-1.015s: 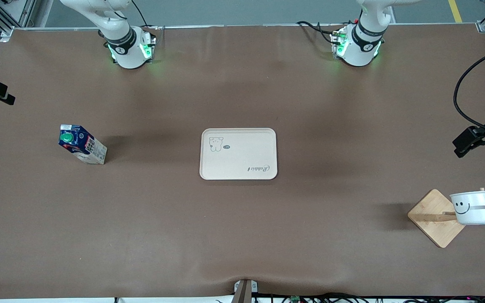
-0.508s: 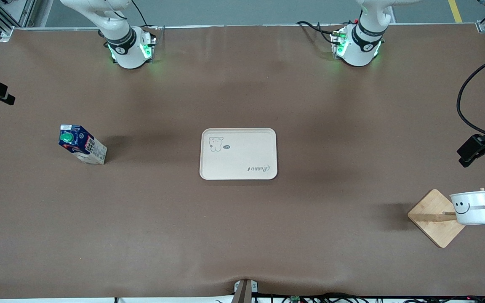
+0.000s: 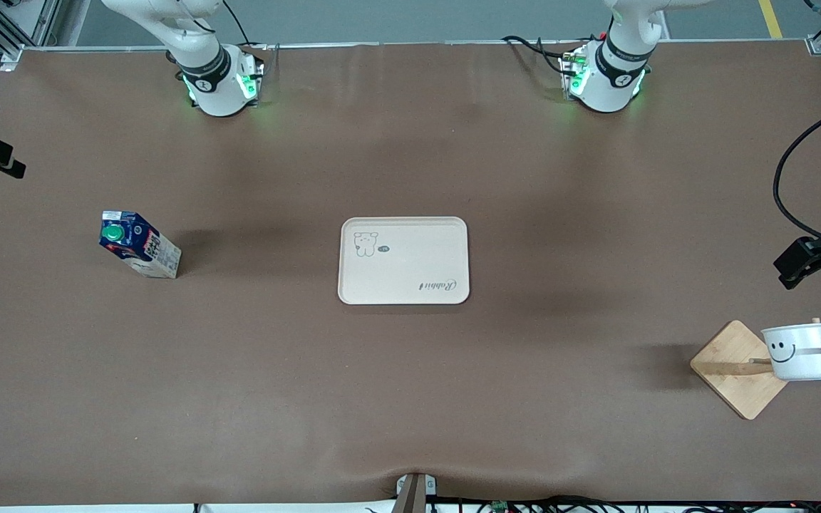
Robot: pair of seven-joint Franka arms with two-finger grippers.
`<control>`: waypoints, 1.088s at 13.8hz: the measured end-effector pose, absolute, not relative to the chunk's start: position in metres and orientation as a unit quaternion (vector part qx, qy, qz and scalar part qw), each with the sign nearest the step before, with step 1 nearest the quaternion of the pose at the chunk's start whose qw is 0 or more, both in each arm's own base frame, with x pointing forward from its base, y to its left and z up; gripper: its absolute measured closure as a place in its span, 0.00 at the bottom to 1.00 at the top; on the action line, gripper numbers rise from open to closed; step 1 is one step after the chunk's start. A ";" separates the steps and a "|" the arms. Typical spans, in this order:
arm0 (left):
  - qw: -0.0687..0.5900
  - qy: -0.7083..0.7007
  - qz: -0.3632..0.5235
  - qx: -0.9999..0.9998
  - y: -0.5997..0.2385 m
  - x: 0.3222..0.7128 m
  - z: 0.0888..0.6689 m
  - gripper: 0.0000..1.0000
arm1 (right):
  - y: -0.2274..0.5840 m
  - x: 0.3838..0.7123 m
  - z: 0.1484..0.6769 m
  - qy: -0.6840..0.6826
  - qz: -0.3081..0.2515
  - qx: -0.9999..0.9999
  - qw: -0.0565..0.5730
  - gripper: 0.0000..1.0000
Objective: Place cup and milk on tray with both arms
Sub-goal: 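Reach the right gripper to the milk carton while the left gripper reaches the mug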
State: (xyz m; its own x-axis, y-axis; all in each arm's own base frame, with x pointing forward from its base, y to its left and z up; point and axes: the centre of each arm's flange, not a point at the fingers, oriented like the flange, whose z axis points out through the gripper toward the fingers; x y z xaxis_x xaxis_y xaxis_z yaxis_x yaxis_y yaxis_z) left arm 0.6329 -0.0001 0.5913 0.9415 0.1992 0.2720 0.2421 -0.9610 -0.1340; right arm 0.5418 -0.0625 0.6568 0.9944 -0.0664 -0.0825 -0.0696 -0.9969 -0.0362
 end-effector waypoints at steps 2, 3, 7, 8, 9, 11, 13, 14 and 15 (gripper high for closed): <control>0.081 -0.117 -0.113 -0.983 0.003 0.639 0.572 0.00 | -0.063 0.545 0.650 0.034 0.047 -0.998 0.020 0.00; 0.076 -0.121 -0.107 -0.984 0.005 0.643 0.560 0.00 | -0.064 0.550 0.641 0.035 0.055 -0.998 0.020 0.00; 0.047 -0.186 -0.131 -0.973 0.032 0.653 0.522 0.00 | -0.079 0.579 0.579 0.046 0.107 -0.993 0.023 0.00; 0.040 -0.201 -0.140 -0.969 0.038 0.654 0.512 0.00 | -0.083 0.583 0.569 0.049 0.115 -0.992 0.023 0.00; 0.033 -0.215 -0.149 -0.965 0.040 0.654 0.503 0.00 | -0.085 0.585 0.563 0.050 0.120 -0.991 0.023 0.00; 0.023 -0.242 -0.160 -0.957 0.038 0.653 0.490 0.00 | -0.086 0.586 0.554 0.051 0.130 -0.990 0.024 0.00; 0.014 -0.261 -0.172 -0.950 0.036 0.653 0.483 0.00 | -0.085 0.592 0.532 0.050 0.147 -0.988 0.024 0.00; 0.010 -0.265 -0.180 -0.947 0.036 0.652 0.478 0.00 | -0.087 0.598 0.515 0.049 0.154 -0.987 0.017 0.00; 0.006 -0.269 -0.190 -0.944 0.039 0.651 0.473 0.00 | -0.089 0.604 0.494 0.048 0.162 -0.986 0.007 0.00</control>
State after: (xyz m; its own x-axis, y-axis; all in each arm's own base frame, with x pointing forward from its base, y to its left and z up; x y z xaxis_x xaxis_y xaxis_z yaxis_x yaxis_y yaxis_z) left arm 0.6508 0.0389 0.4726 0.7827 0.5058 0.3627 0.5104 -0.8551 0.0910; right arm 0.6037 -0.0889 0.4944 0.9428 -0.0925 -0.3204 -0.0972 -0.9953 0.0015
